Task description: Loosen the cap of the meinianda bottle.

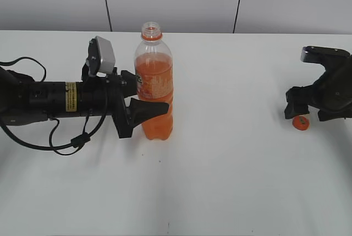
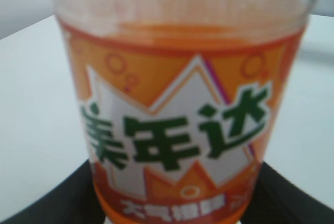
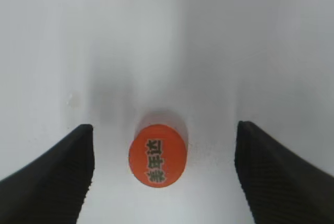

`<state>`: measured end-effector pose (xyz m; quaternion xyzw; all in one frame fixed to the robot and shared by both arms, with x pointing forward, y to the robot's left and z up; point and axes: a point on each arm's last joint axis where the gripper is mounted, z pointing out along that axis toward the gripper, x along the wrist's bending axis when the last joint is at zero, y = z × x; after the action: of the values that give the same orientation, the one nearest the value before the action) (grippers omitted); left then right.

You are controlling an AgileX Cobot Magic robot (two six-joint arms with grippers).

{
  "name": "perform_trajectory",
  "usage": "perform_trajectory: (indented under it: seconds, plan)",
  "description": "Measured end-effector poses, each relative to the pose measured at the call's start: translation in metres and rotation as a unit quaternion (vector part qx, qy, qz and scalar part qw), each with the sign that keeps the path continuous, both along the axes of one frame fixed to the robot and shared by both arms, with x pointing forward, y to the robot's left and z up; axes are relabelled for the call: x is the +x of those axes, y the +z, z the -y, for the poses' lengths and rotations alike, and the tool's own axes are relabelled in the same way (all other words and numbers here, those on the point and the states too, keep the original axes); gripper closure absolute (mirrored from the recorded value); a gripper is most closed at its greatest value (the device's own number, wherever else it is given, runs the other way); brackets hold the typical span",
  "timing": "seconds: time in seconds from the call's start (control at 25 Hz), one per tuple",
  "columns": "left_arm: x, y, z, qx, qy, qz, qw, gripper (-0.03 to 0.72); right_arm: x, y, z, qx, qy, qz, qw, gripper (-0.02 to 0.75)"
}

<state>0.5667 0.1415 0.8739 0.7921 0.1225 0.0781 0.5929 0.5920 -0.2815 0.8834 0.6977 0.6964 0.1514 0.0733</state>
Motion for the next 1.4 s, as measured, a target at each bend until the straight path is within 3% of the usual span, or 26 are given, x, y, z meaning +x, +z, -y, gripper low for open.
perform_trajectory:
  seconds: [0.28, 0.48, 0.56, 0.92, 1.2, 1.4]
  plan:
    - [0.000, 0.000, 0.000, 0.000, 0.000, 0.000, 1.000, 0.257, -0.001, 0.031, -0.001, 0.002, 0.002, 0.039, 0.999, 0.126]
    - [0.000, -0.008, -0.002, 0.028, 0.010, -0.010, 0.999, 0.113, -0.003, 0.045, -0.001, 0.003, 0.004, 0.053, 0.999, 0.141]
    - [-0.001, -0.009, -0.002, 0.031, 0.007, -0.010, 0.999, 0.091, -0.004, 0.049, -0.001, 0.004, 0.004, 0.058, 0.998, 0.141]
    - [-0.001, -0.010, -0.007, 0.040, -0.003, -0.009, 0.999, 0.084, -0.008, 0.062, -0.002, 0.009, 0.005, 0.064, 0.998, 0.141]
    - [-0.002, -0.013, -0.029, 0.053, -0.032, -0.012, 0.998, 0.085, -0.009, 0.064, -0.002, 0.011, 0.005, 0.064, 0.998, 0.141]
    - [0.003, -0.011, -0.049, 0.056, -0.015, -0.011, 0.998, 0.094, -0.009, 0.065, -0.002, 0.014, 0.003, 0.062, 0.998, 0.141]
